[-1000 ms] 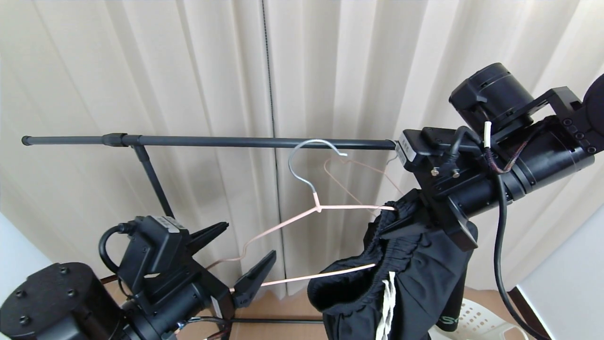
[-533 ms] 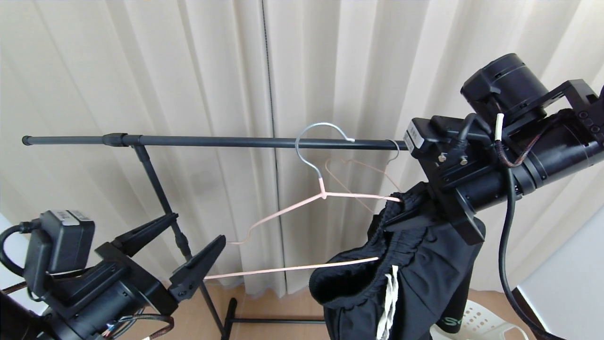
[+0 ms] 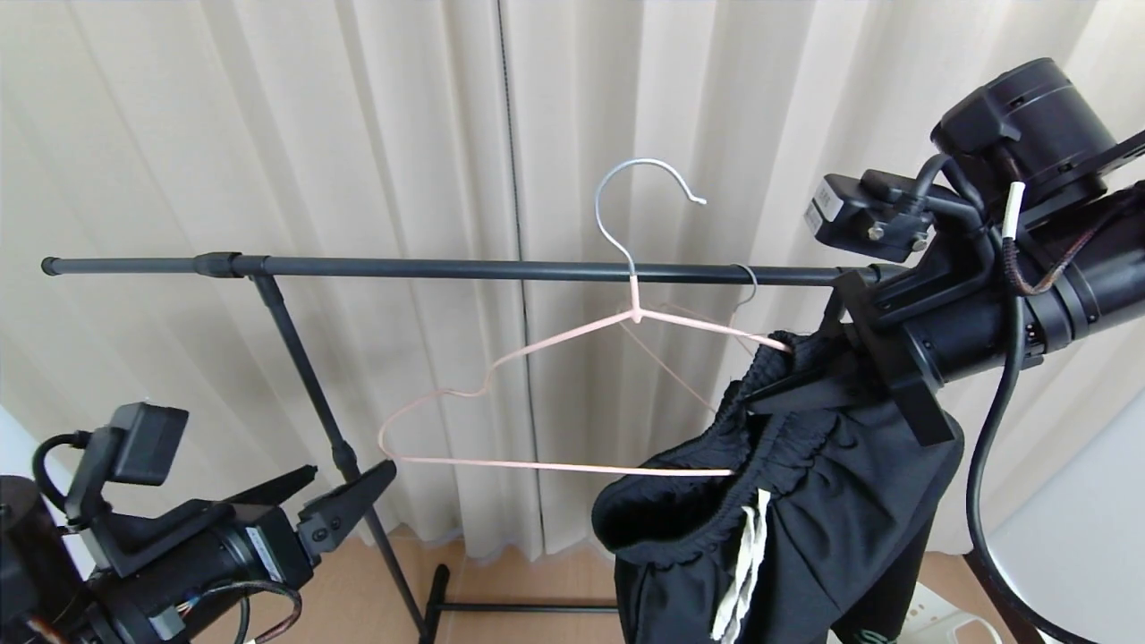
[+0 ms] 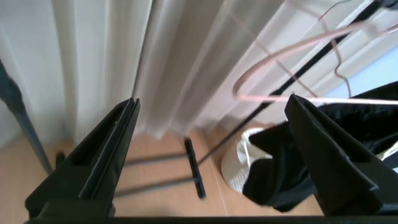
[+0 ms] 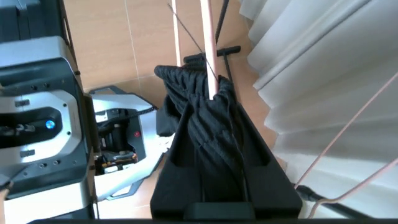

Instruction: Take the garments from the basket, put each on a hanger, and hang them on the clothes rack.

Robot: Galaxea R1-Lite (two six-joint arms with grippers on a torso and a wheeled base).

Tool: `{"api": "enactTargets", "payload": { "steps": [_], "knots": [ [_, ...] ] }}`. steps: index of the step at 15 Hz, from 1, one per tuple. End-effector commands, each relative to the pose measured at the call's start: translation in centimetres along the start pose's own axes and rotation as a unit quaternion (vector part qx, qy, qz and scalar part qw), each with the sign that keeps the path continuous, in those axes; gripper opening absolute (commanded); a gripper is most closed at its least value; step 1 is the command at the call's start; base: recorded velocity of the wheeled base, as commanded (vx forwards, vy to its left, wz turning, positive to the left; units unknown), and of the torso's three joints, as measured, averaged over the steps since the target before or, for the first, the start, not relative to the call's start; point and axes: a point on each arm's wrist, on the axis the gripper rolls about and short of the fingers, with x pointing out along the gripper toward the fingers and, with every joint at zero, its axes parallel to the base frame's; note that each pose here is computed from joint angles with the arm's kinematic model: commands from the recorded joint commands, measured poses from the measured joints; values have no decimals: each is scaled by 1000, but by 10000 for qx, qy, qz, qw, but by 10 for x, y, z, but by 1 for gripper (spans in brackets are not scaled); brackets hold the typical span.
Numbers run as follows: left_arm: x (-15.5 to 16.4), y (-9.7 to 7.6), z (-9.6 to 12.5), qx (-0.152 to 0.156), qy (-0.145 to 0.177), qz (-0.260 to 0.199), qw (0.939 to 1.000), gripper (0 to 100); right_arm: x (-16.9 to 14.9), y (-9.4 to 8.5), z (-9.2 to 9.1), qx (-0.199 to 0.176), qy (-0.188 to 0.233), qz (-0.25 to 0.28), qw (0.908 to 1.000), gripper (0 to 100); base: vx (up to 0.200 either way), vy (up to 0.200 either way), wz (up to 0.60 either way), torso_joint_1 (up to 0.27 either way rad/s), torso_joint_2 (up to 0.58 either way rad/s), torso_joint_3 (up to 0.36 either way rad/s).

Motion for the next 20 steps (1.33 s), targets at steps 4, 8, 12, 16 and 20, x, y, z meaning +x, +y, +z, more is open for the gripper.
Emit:
{"api": "enactTargets", "payload": {
  "steps": [4,8,12,16,20],
  "knots": [
    [22,-33,13,-451,795,-386,9951,100,-12,7,1,341,-116,-76,9993,0,0,0,0,0,0,0],
    [49,-50,-9,-355,1451,-555,9872,100,-8,8,-2,476,-332,-212,9981,0,0,0,0,0,0,0],
    [78,-71,-26,-176,1835,-715,9803,100,-3,12,-3,582,-444,-196,9971,0,0,0,0,0,0,0],
    [103,-84,-31,-121,1887,-783,9788,100,-5,24,1,461,-502,-93,9976,0,0,0,0,0,0,0],
    [111,-94,-43,-13,2025,-821,9758,100,-7,32,3,434,-539,-7,9976,0,0,0,0,0,0,0]
  ]
}}
